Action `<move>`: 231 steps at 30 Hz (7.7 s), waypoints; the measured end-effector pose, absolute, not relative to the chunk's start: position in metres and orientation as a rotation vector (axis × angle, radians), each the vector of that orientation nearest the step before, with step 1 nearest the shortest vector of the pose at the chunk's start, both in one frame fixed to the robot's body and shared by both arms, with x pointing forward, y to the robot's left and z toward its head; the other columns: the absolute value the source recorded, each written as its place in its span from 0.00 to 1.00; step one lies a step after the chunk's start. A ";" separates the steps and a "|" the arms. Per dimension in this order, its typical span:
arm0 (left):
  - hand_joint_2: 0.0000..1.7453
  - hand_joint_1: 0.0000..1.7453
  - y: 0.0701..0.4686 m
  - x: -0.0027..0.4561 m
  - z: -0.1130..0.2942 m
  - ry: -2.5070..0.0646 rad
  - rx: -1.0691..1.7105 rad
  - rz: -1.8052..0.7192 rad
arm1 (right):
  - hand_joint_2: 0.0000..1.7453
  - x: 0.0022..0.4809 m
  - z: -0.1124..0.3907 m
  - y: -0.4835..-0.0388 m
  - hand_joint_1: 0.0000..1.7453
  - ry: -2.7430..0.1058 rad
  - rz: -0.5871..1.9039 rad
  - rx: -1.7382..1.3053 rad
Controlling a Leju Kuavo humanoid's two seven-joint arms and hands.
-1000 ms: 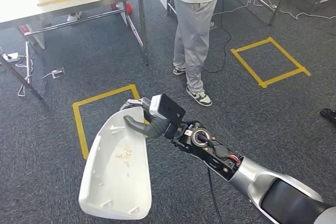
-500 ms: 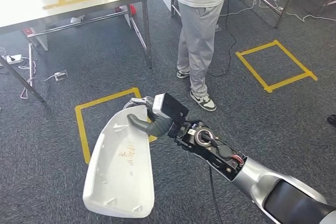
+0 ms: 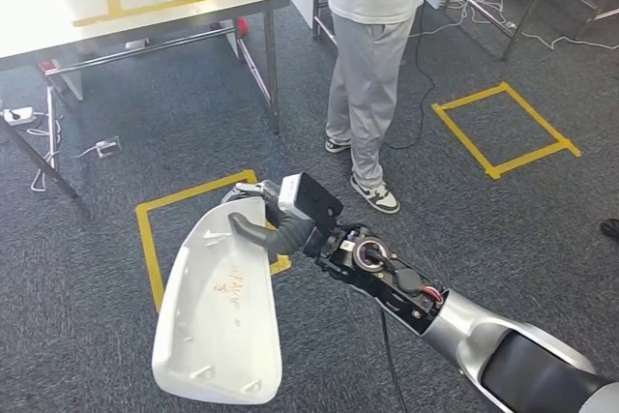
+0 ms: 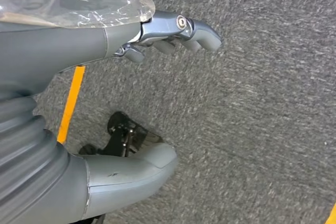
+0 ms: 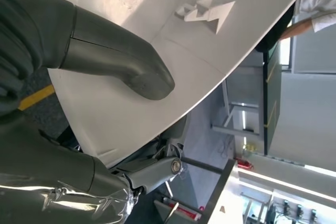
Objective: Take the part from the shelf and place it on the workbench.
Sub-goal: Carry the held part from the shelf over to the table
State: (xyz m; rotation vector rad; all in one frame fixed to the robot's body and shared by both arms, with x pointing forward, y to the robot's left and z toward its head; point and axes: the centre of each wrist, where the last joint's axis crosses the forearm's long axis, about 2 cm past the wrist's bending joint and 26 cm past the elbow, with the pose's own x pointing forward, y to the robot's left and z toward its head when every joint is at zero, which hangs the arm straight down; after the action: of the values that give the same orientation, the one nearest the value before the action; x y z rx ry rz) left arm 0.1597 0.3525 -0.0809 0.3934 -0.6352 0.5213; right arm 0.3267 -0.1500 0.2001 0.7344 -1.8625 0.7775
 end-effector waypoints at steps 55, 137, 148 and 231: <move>1.00 0.00 0.349 0.164 -0.080 -0.629 0.386 0.509 | 1.00 0.322 0.200 -0.153 1.00 -1.860 0.772 0.710; 1.00 0.00 0.346 0.167 -0.079 -0.637 0.375 0.495 | 1.00 0.317 0.204 -0.155 1.00 -1.878 0.752 0.701; 1.00 0.00 0.348 0.166 -0.079 -0.634 0.381 0.493 | 1.00 0.317 0.205 -0.155 1.00 -1.880 0.760 0.695; 1.00 0.00 0.330 0.180 -0.076 -0.642 0.358 0.450 | 1.00 0.290 0.211 -0.191 1.00 -1.904 0.704 0.578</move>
State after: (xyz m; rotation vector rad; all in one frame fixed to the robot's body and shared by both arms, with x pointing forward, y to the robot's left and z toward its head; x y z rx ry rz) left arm 0.1796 0.3297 -0.0756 0.3579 -0.6424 0.4505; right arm 0.2899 -0.1907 0.2107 0.5777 -1.9038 0.7044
